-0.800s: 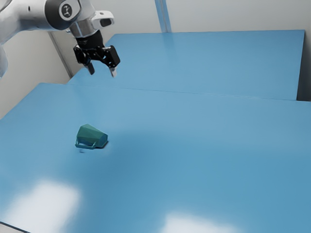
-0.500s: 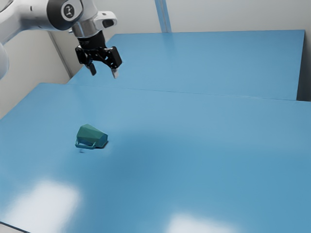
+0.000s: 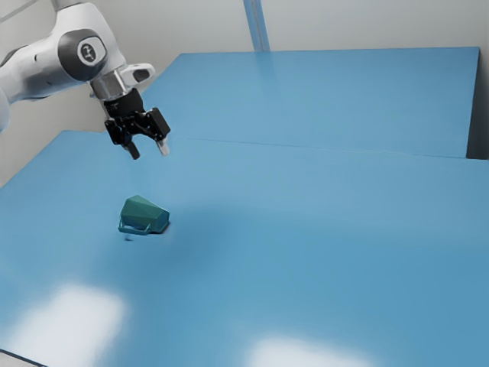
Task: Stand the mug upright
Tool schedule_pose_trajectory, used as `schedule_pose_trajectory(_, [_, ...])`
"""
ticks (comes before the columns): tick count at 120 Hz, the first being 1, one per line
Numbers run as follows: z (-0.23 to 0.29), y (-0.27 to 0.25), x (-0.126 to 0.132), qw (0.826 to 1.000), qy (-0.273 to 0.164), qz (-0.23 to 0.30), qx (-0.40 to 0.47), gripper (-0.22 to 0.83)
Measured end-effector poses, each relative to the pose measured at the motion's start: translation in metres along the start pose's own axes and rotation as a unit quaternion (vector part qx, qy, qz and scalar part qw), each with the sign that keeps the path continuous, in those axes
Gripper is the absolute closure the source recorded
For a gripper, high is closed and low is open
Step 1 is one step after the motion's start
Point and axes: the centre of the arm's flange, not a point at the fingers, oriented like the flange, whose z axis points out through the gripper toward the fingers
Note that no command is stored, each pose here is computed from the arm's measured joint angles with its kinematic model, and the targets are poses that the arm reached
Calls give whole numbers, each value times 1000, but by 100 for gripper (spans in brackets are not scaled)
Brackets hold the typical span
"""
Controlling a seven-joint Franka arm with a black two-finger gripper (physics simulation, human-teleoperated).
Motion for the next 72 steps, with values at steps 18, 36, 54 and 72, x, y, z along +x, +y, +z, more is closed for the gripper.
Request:
schedule_pose_trajectory(18, [15, -42, 3, 998, 13, 35, -40, 0])
schedule_pose_trajectory(36, [35, -108, 5, 995, 24, 44, -81, 0])
schedule_pose_trajectory(54, [61, -160, 6, 991, 31, 57, -117, 0])
schedule_pose_trajectory(72, [88, -202, 4, 987, 33, 67, -144, 0])
